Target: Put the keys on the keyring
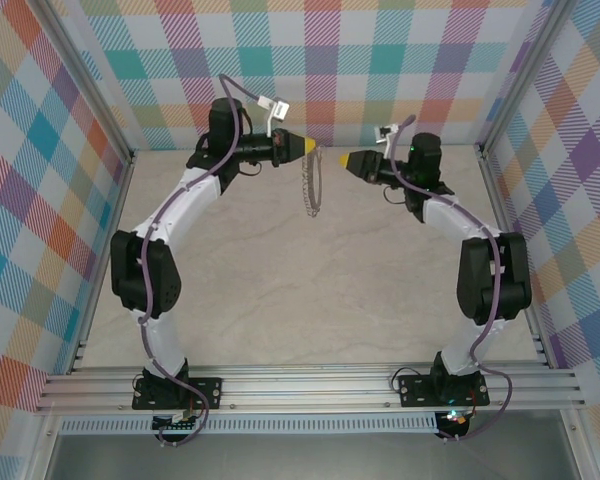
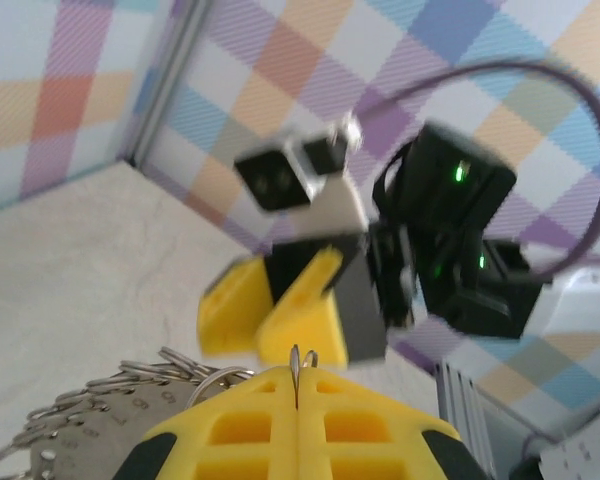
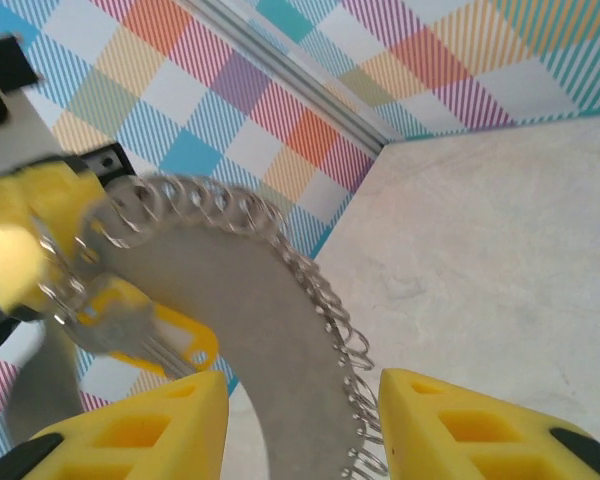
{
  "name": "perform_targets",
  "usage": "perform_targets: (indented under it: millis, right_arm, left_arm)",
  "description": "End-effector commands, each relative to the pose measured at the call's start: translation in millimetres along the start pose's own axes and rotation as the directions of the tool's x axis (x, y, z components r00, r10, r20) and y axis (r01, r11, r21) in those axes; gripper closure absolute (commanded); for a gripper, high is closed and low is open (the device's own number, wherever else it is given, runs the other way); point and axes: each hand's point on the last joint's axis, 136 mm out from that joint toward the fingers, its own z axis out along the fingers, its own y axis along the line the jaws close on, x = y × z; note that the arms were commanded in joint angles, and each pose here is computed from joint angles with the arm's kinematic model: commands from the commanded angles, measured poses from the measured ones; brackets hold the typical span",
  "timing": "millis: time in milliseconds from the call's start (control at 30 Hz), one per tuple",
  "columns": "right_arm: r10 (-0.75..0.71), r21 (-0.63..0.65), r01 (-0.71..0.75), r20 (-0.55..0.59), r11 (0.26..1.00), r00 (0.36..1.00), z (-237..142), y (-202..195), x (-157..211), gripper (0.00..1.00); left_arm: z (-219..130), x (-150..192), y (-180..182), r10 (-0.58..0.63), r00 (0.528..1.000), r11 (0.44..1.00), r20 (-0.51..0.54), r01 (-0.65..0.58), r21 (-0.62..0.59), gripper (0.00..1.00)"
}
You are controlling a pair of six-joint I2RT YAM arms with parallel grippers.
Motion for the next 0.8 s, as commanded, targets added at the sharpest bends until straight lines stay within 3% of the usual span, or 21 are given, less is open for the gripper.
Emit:
perform_targets:
  millis: [0, 167, 400, 767]
  right_arm:
    - [-0.089, -0.026, 0.090, 0.040, 0.996, 0.995, 11.8, 34.4, -1.6, 0.56]
    - [-0.098, -0.057, 0.098, 0.004, 0.994, 0.995, 34.5, 50.7, 17.2, 0.57]
    - [-0.117, -0.049, 0.118, 0.018, 0.992, 0.993, 38.9, 59.0, 15.0, 0.57]
    - [-0.167, 0.052, 0.162, 0.141, 0.986, 0.976, -2.9, 56.5, -13.9, 0.58]
  left_arm:
    - [-10.6, -44.0, -20.4, 0.078, 0.976, 0.997, 0.202, -0.077, -0.013, 1.00]
    - [-17.5, -50.9, -18.5, 0.058, 0.942, 0.998, 0.330, -0.048, -0.036, 1.00]
    - [-25.5, -56.8, -16.2, 0.038, 0.897, 0.999, 0.440, -0.018, -0.048, 1.00]
    - [-24.8, -59.5, -21.0, -0.025, 0.884, 0.999, 0.467, 0.012, 0.032, 1.00]
